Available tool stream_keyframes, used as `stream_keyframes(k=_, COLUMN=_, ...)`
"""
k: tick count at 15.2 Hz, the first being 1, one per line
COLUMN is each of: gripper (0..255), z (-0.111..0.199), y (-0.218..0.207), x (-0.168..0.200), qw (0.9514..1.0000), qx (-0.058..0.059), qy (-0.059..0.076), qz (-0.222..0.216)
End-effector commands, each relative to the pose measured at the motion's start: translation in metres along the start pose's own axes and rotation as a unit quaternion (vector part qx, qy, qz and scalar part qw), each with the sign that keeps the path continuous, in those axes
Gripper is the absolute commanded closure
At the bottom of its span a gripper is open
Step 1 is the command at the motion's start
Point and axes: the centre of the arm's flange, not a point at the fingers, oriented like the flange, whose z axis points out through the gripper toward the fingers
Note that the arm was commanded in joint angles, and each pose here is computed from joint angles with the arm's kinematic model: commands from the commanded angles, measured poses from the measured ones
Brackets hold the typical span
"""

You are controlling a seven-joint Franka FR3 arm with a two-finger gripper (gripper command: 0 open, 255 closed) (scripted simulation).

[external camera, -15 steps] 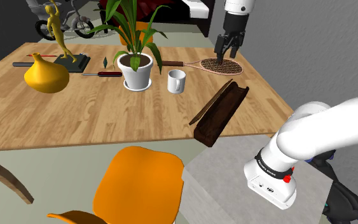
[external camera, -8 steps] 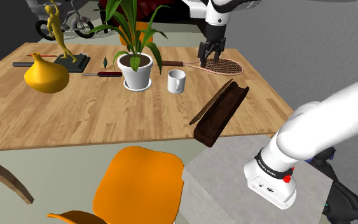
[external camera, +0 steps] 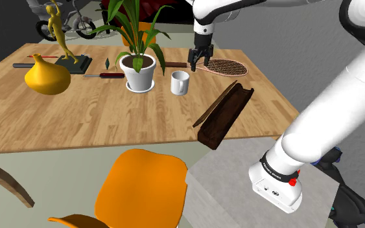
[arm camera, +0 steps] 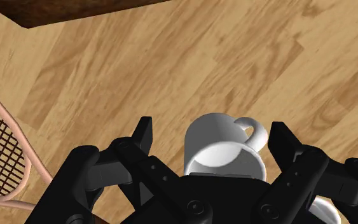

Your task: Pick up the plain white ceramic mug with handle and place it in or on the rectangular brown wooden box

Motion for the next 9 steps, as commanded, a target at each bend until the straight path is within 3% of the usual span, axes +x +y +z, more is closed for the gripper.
stream_keyframes(k=1, gripper=0, z=0.014, y=0.004, x=0.025, qw=1.0, qx=0.001, qy=-0.001, qz=0.0)
stream_keyframes(k=9, gripper=0, z=0.064, y=0.018, x=0.104, qw=1.0, qx=0.003, qy=-0.005, qz=0.0)
